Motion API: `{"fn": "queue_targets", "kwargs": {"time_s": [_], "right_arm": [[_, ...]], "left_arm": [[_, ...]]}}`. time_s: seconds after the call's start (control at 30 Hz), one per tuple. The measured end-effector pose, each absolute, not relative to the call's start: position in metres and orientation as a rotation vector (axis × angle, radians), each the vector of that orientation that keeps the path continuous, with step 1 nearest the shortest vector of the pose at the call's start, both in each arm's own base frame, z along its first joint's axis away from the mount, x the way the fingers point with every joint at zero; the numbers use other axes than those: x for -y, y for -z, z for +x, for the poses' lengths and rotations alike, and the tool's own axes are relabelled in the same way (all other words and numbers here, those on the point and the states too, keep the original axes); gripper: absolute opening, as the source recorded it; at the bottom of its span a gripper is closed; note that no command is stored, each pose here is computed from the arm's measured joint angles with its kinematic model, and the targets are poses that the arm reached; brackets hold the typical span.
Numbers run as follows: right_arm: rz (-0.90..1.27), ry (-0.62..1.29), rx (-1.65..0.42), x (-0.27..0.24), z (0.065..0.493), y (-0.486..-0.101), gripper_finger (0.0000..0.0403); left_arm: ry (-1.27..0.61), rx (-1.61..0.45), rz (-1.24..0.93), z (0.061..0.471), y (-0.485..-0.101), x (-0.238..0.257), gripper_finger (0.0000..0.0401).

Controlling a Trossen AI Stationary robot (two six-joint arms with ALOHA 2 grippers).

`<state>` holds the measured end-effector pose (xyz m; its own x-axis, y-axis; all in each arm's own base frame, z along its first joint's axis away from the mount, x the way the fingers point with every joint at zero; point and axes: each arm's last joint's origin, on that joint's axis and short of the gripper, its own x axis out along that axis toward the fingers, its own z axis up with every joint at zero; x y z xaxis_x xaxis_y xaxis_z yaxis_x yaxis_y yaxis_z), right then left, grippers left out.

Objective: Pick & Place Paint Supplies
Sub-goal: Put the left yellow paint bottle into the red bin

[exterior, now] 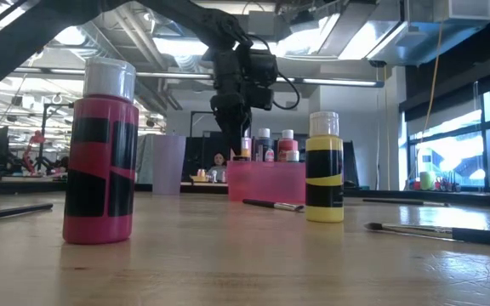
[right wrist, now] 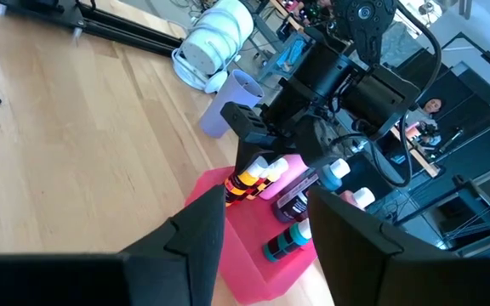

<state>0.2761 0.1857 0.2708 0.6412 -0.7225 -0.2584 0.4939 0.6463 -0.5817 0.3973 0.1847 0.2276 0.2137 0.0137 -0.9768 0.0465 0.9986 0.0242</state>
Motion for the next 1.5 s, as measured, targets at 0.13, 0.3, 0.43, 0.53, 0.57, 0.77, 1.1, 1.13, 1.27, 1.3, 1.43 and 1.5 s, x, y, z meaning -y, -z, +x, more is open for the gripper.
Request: {"fn": "queue_targets", "kwargs": {"time_s": [0.13, 0.3, 0.43, 0.53, 0.57, 0.77, 1.1, 1.13, 1.27, 1.3, 1.43, 1.5], "right_arm": [[-0.491, 0.727, -0.504, -0.186, 0.276, -0.271, 0.0172], [-0.488, 0.723, -0.51, -0.186, 0.276, -0.271, 0.0172], [-0.488, 0.723, -0.51, -0.186, 0.276, -0.271, 0.0172], [-0.488, 0.723, -0.51, -0.186, 0.276, -0.271, 0.0172], [-0.488, 0.723, -0.51, -0.186, 0.276, -0.271, 0.0172], [-0.488, 0.723, -0.51, -0.186, 0.276, -0.271, 0.0172], [-0.487, 0.723, -0.51, -0.186, 0.276, -0.271, 0.0172], [-0.488, 0.723, -0.51, -0.186, 0.276, -0.271, 0.0172], [-0.487, 0.723, -0.51, -0.186, 0.276, -0.271, 0.0172], [-0.487, 0.723, -0.51, -0.186, 0.276, -0.271, 0.0172], [-0.487, 0.723, -0.51, -0.186, 0.276, -0.271, 0.0172], [-0.487, 0.723, -0.51, -0.186, 0.276, -0.271, 0.0172]], "left_arm": [[0.026, -1.361, 0.049, 0.397, -0.222, -0.184, 0.016], [0.044, -1.385, 0.068, 0.395, -0.212, -0.184, 0.016], [0.033, -1.387, 0.055, 0.394, -0.212, -0.184, 0.016], [0.033, -1.385, 0.048, 0.394, -0.212, -0.183, 0.016], [0.034, -1.383, 0.047, 0.395, -0.212, -0.184, 0.016], [0.028, -1.362, 0.053, 0.397, -0.212, -0.184, 0.016], [0.024, -1.36, 0.049, 0.397, -0.212, -0.184, 0.016], [0.024, -1.36, 0.049, 0.397, -0.212, -0.184, 0.016], [0.019, -1.359, 0.043, 0.397, -0.212, -0.184, 0.016], [0.015, -1.36, 0.038, 0.397, -0.212, -0.184, 0.016], [0.013, -1.359, 0.035, 0.397, -0.212, -0.184, 0.0161], [0.008, -1.358, 0.027, 0.397, -0.212, -0.184, 0.0167]]}}
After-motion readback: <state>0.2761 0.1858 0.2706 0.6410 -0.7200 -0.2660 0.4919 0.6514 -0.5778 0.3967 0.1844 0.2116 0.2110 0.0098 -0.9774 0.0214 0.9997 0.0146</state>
